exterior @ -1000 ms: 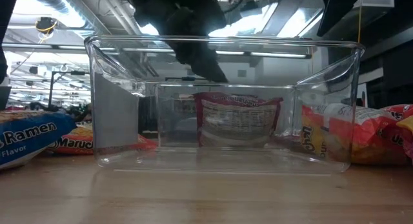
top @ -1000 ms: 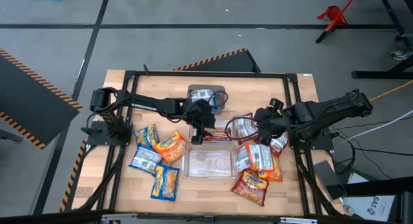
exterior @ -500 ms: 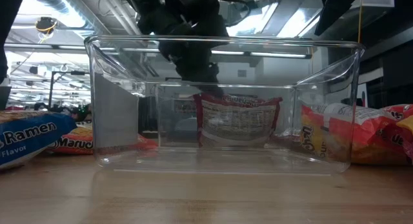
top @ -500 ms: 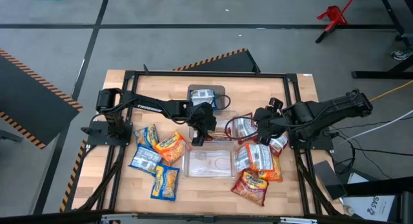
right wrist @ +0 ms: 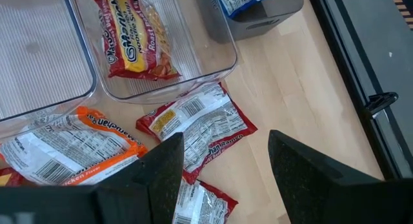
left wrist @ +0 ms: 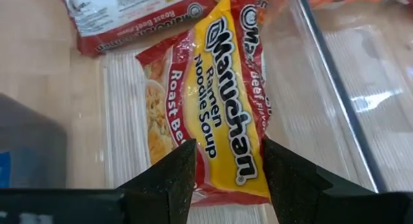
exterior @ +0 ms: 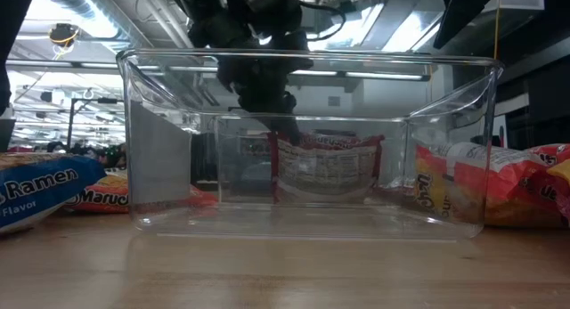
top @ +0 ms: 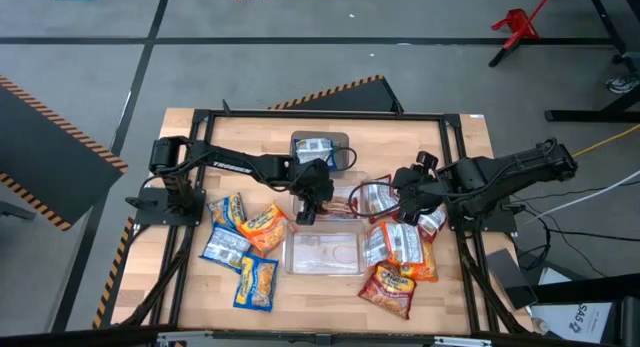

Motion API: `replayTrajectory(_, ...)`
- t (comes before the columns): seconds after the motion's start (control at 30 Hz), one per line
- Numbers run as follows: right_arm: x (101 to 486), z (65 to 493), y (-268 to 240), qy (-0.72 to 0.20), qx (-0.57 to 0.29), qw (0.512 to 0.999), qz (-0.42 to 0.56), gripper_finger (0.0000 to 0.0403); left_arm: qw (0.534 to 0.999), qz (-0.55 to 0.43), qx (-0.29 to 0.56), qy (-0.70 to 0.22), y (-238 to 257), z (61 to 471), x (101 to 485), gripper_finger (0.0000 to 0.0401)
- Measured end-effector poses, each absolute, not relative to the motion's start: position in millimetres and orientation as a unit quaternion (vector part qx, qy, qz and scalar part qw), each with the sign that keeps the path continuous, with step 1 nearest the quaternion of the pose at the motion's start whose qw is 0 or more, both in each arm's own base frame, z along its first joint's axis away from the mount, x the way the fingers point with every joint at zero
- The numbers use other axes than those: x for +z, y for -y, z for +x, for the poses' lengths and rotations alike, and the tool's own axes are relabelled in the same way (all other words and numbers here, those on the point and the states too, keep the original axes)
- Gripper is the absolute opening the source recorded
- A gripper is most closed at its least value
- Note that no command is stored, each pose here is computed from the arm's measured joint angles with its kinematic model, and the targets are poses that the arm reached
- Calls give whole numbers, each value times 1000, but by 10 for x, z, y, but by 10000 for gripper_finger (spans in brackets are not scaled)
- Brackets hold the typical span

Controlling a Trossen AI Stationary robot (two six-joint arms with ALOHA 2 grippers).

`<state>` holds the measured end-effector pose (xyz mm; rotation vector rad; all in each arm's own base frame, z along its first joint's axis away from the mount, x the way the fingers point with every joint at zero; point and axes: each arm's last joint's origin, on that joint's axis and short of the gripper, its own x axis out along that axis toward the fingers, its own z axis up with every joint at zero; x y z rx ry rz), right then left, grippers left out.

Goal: Sort Maruchan noodles
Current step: Put the red noodle pack into the top transparent bin

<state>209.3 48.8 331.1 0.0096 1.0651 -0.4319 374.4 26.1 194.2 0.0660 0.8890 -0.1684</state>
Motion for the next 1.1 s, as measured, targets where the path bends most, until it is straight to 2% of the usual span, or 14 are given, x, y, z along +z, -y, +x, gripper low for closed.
replayTrajectory(0.33,3311,2093,-486,-503,-206,839,3,211,888,70,8,-454,-320,3743,1879,135)
replayTrajectory(0.4,3311,2093,-486,-503,-205,839,2,211,893,58,-2,-447,-313,3754,1886,132)
replayTrajectory(0.6,3311,2092,-486,-505,-201,839,-5,211,898,-17,-140,-416,-240,3770,1912,130)
replayTrajectory(0.8,3311,2093,-485,-506,-200,839,-8,211,899,-36,-142,-414,-262,3770,1917,130)
replayTrajectory(0.97,3311,2092,-486,-506,-199,839,-8,211,906,-24,-81,-415,-320,3782,1924,130)
replayTrajectory(1.1,3311,2092,-486,-506,-199,839,-8,211,925,-42,-70,-370,-400,3812,2062,130)
